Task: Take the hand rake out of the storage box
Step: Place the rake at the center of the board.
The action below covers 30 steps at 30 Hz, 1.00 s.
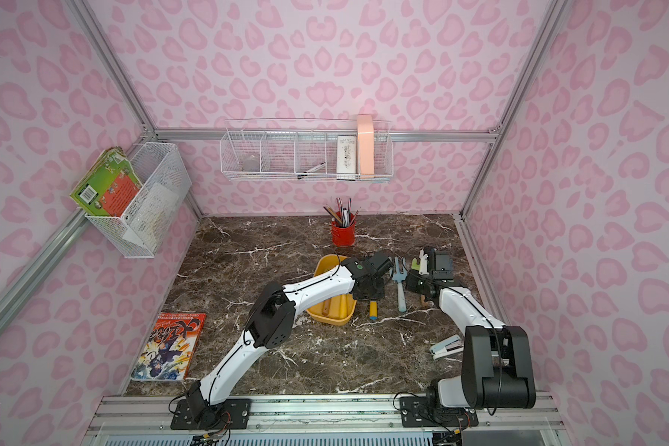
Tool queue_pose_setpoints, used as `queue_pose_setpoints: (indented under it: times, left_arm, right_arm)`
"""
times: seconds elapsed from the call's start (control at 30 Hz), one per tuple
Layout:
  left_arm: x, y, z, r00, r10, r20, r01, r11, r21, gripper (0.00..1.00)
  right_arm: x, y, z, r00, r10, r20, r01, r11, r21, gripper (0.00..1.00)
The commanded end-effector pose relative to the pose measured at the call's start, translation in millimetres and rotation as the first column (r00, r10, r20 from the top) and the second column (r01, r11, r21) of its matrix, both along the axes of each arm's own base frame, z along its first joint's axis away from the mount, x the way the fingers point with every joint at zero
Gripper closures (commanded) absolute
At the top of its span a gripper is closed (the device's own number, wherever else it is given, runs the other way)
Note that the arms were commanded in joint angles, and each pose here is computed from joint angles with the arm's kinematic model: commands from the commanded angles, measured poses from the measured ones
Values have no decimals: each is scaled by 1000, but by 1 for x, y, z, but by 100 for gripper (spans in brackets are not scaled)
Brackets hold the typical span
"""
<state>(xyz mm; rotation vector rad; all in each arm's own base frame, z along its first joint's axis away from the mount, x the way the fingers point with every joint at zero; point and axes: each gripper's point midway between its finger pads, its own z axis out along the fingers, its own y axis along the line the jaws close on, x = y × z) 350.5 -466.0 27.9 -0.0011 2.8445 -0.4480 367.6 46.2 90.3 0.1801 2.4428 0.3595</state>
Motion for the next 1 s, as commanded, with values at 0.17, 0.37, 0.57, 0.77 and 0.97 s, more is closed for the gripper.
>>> queue_pose_setpoints:
  times: [0.17,0.37,0.57,0.77,0.97]
  left_arm:
    - [5,-1,-14,995,71,-74,-75,996,-46,72]
    - [6,-7,-13,997,36,-75,-42,996,-76,68]
    - [3,-3,0,998,13,-67,-17,997,-69,61]
    - [3,5,36,1000,-11,-5,11,997,-78,58]
    - [-2,23,68,997,-53,60,57,997,-56,57]
  right_arm:
    - [-1,4,2,1000,12,11,-12,1000,-7,61]
    - [-3,5,0,1000,16,9,-16,1000,-6,61]
    - [-2,11,-1,1000,26,9,-26,1000,-5,61]
    - [-4,16,-5,999,36,-2,-36,999,-24,61]
    - [-6,17,-1,999,37,4,-37,999,-30,60]
